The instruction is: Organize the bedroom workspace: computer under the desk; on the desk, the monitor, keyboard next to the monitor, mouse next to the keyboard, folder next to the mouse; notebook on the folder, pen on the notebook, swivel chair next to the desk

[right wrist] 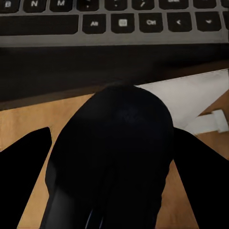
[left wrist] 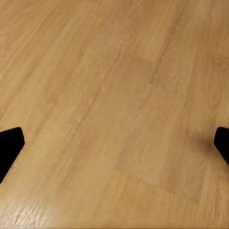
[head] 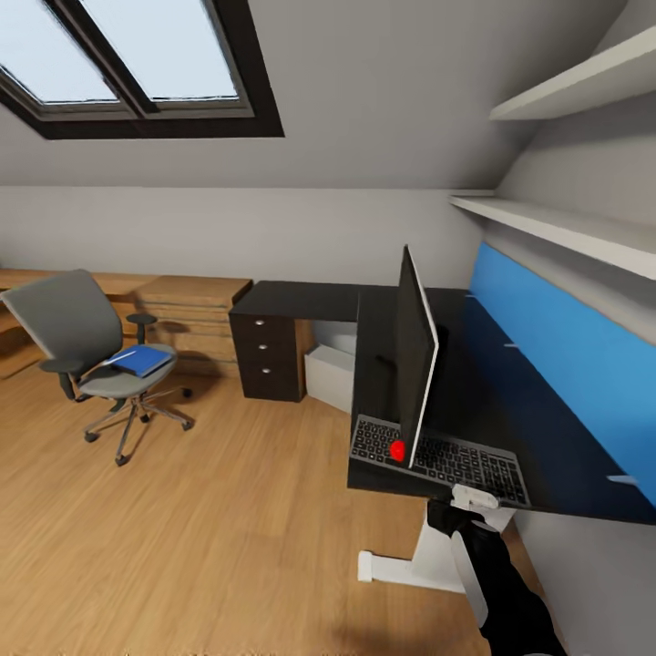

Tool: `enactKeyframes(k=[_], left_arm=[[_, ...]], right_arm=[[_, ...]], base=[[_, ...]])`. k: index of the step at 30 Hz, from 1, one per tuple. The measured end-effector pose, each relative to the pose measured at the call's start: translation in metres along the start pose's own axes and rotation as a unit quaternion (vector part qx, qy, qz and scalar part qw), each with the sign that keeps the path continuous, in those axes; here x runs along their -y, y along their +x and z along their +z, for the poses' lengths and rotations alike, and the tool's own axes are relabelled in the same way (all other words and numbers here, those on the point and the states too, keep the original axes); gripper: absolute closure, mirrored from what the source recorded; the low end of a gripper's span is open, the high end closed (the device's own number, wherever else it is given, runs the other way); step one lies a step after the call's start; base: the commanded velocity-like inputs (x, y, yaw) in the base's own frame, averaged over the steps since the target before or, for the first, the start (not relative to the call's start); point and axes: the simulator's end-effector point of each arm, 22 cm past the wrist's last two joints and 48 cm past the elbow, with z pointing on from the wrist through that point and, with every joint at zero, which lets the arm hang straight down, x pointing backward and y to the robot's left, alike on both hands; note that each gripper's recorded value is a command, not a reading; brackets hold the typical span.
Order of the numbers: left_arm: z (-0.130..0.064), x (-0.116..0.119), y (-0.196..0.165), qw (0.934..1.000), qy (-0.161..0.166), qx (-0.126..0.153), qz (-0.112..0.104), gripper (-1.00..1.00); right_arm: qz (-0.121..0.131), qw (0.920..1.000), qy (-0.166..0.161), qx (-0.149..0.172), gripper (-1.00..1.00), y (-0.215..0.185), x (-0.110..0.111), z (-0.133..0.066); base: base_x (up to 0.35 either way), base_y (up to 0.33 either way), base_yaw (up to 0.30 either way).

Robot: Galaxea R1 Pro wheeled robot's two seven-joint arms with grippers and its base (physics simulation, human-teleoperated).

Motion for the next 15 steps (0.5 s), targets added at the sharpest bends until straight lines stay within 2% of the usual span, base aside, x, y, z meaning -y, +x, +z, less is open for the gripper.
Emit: enactKeyframes(k=[15], left_arm=[[0.0001, 0.0000, 0.0001, 1.0000, 0.000, 0.000, 0.000, -1.00]], right_arm=[[-0.003, 1.0000, -0.002, -0.007, 1.00, 0.0075, -0.0019, 0.0022]], base=[[-0.201, 0.275, 0.000]])
